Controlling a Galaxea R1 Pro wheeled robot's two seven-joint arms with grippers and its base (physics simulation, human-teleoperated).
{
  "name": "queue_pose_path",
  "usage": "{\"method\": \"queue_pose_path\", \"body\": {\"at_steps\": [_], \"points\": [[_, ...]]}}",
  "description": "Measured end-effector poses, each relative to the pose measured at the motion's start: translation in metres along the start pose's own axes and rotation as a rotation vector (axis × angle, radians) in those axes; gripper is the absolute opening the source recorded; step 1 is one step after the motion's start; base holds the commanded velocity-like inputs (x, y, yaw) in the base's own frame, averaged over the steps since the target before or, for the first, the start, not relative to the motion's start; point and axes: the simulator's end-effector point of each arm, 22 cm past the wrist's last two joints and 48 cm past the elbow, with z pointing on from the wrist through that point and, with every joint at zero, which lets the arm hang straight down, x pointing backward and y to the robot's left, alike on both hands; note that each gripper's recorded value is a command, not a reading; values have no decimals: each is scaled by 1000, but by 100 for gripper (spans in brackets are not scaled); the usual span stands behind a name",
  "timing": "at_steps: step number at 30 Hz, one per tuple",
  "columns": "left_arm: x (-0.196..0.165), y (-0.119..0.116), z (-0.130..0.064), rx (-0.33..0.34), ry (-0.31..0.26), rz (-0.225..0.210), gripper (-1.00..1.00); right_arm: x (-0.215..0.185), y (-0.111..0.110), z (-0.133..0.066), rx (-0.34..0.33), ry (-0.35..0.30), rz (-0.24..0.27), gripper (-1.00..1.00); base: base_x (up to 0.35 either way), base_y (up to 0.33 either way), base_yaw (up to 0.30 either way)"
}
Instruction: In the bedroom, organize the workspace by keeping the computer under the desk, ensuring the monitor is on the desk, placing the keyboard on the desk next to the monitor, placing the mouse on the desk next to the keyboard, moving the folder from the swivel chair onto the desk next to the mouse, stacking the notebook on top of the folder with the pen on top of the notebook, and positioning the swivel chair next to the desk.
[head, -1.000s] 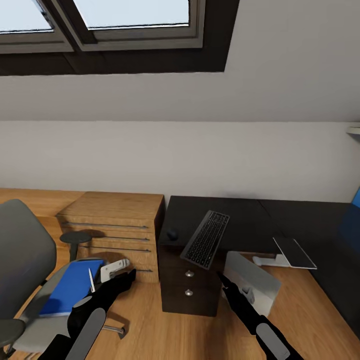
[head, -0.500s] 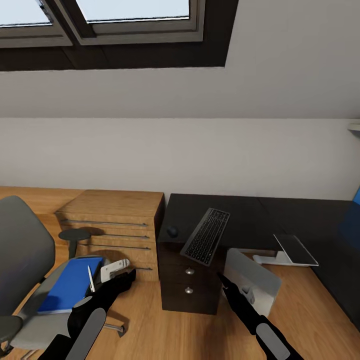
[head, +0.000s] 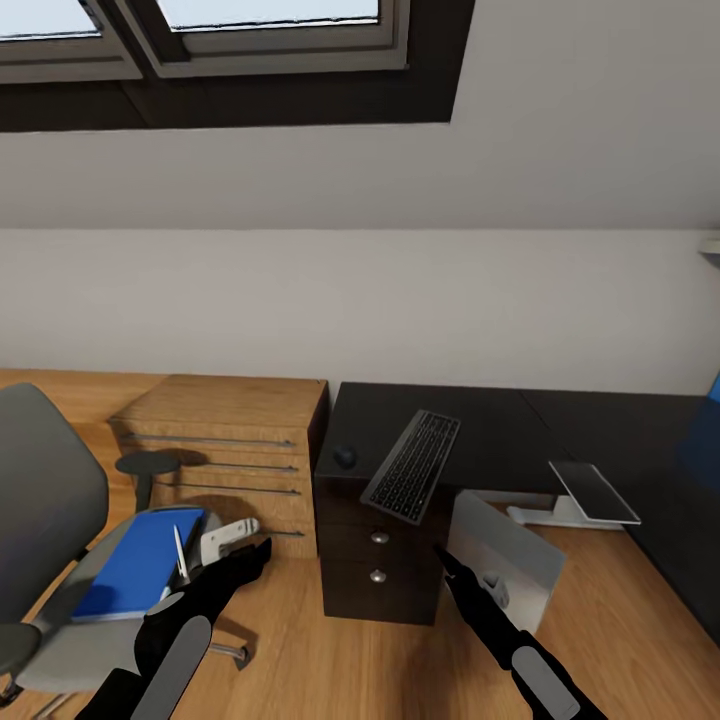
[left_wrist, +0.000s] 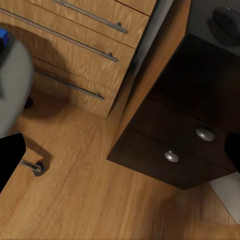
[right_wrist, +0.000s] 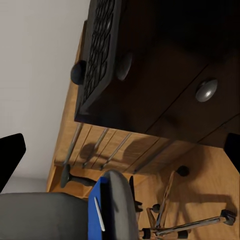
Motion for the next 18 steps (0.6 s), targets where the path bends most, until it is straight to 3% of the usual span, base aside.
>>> {"method": "queue_pose_path", "body": {"at_steps": [15,18], "points": [[5,2,3,0,7,0,100,2,-3,1,0,1,0,100,1,0,0],[8,3,3,-3,13,2,100,2,-3,1,-1,1,0,100,224,0,0]]}}
